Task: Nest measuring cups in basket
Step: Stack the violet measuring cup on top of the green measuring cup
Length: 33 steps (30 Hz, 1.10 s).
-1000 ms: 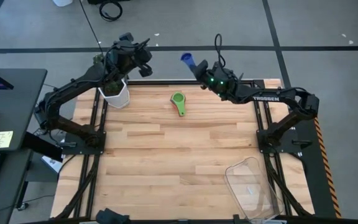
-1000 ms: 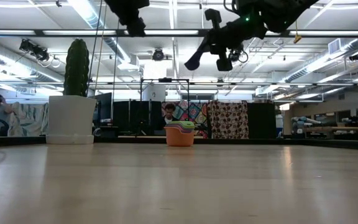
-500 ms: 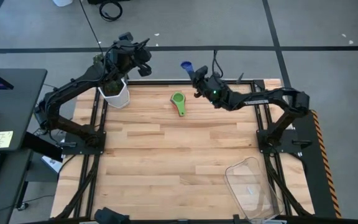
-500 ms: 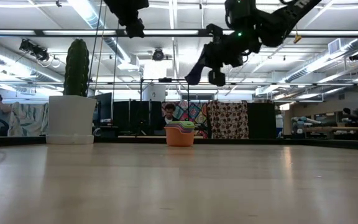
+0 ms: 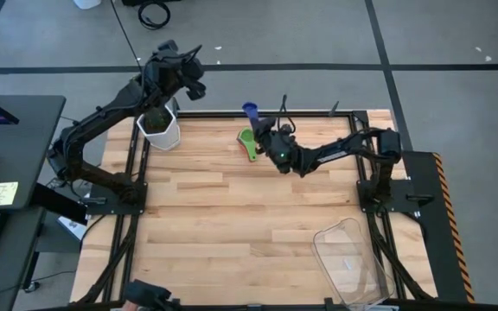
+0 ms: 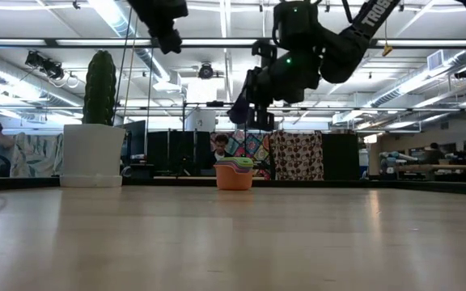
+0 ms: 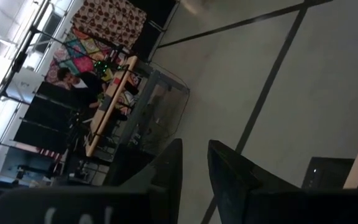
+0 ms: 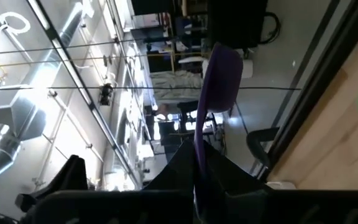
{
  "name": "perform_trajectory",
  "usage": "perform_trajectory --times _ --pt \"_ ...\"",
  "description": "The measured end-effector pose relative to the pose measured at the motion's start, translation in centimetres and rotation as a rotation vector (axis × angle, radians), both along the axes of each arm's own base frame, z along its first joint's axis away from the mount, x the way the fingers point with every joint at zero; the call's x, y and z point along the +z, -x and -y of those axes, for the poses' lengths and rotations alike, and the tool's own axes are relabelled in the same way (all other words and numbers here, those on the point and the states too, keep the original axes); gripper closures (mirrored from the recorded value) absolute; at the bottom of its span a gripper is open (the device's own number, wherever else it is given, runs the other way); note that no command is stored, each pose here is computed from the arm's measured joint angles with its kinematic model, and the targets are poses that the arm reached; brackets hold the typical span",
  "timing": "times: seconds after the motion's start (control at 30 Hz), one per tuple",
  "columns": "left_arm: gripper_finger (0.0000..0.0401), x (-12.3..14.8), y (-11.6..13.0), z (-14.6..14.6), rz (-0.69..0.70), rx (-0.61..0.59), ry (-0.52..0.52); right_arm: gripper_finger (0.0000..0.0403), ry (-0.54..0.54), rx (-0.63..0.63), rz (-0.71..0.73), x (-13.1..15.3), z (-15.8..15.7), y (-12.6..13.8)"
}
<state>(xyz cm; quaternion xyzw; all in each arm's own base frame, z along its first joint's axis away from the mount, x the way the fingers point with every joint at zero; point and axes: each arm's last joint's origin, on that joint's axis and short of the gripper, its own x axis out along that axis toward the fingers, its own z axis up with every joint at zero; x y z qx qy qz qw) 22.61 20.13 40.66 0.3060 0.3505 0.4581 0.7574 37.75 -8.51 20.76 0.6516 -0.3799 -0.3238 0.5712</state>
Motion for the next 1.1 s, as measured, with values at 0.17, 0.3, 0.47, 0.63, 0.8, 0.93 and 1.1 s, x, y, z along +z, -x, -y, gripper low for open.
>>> perform_trajectory --times 0.17,0.3,0.47,0.63,0.8,0.93,1.1 --pt "0.0319 0.0 0.4 -0.4 0.0 0.017 0.0 0.0394 0.007 -0.023 -0.046 -0.2 -1.5 -0.6" --pt "0.0319 0.0 0.6 -0.7 0.0 0.03 0.0 0.0394 0.002 -0.062 -0.074 -0.5 -2.5 -0.6" --pt "0.0319 0.0 0.7 -0.8 0.007 0.005 0.008 0.0394 -0.032 -0.055 -0.1 -1.1 -3.3 -0.6" --pt "0.0319 0.0 0.6 -0.8 0.01 -0.014 0.012 0.0394 -0.032 -0.077 -0.111 -1.3 -3.6 -0.6" --pt "0.0319 -0.1 0.6 -0.8 0.006 -0.013 0.016 0.0394 -0.054 -0.068 -0.134 -1.8 -4.0 -0.6" --pt "0.0319 -0.1 0.6 -0.8 0.005 -0.013 0.018 0.0394 -0.049 -0.068 -0.154 -1.8 -4.0 -0.5" --pt "0.0319 -0.1 0.6 -0.8 0.007 -0.012 0.019 0.0394 -0.052 -0.063 -0.139 -2.1 -4.1 -0.8"
